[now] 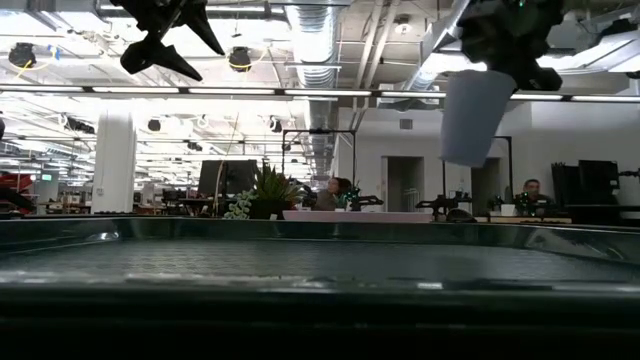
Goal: Pick and place plate/cup/fork/spoon on tray
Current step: Put the blue cup on the top right of the black tray
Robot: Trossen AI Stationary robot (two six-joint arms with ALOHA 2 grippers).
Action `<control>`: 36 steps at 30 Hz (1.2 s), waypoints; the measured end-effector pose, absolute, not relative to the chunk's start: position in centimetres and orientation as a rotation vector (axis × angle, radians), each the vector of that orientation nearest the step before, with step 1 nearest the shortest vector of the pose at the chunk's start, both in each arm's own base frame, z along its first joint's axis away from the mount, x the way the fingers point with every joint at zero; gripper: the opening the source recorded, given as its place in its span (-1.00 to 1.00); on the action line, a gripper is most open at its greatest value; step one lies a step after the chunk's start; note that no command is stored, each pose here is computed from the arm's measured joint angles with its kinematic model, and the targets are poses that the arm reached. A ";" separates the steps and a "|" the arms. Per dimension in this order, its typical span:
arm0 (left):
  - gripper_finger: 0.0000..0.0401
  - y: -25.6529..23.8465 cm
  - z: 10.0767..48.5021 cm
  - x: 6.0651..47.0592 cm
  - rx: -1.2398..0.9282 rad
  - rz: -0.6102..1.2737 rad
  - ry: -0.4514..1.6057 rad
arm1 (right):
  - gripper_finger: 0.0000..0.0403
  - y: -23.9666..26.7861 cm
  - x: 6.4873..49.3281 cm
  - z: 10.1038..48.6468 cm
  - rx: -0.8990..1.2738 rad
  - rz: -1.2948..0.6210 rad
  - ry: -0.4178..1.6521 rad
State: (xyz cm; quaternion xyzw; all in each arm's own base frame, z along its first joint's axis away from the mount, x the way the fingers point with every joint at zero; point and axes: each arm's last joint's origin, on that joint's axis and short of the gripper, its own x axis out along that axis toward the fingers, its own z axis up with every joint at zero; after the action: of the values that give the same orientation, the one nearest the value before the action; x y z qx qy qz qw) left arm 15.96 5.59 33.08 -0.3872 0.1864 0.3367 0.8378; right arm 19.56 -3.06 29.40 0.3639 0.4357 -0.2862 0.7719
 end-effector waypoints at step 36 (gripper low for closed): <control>0.28 5.4 32.9 15.9 -0.839 0.676 0.434 | -0.93 1.9 25.9 22.4 0.636 -0.538 1.257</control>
State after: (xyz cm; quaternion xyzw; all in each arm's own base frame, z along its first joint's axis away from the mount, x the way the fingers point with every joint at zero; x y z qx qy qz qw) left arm 15.88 5.41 32.89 -0.3963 0.2051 0.3192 0.8360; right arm 25.92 1.92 22.40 0.2888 0.5707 -0.2441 0.7289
